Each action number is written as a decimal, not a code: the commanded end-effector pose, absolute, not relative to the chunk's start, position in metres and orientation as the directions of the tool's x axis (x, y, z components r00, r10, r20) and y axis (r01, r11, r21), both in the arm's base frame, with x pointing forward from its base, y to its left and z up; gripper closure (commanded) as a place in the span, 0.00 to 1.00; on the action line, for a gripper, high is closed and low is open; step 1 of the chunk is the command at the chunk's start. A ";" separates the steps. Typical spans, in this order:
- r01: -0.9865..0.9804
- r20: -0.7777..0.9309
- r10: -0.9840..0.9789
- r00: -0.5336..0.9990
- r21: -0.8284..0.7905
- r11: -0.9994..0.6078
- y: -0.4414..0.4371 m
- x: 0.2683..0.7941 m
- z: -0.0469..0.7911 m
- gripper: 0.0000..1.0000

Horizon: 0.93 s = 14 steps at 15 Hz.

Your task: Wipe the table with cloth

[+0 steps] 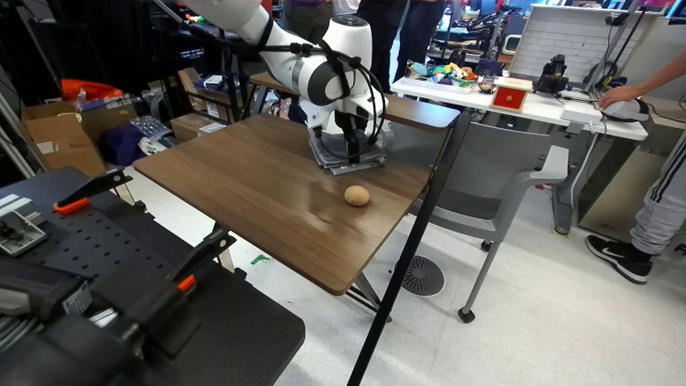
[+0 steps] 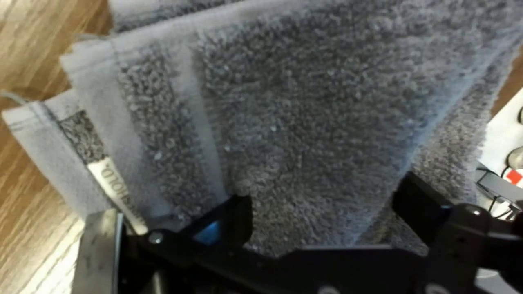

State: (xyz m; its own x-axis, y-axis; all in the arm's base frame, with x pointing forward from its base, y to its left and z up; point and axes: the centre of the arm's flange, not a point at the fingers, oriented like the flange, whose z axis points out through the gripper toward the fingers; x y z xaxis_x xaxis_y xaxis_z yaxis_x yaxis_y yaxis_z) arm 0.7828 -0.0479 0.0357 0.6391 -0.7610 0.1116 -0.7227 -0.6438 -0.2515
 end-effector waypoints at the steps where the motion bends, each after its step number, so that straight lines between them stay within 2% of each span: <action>1: -0.706 0.033 -0.722 0.691 -0.183 -0.684 -0.028 0.763 0.019 0.00; 7: -0.554 -0.092 -0.546 0.833 -0.135 -0.822 0.043 0.697 0.039 0.00; 14: -0.474 -0.183 -0.493 0.851 0.137 -0.870 0.049 0.652 0.056 0.00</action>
State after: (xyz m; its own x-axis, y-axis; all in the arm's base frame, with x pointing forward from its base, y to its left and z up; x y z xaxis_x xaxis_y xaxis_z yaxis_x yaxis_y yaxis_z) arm 0.6996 0.0640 0.0372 0.8609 -0.4894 -0.1387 -0.4945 -0.8692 -0.0023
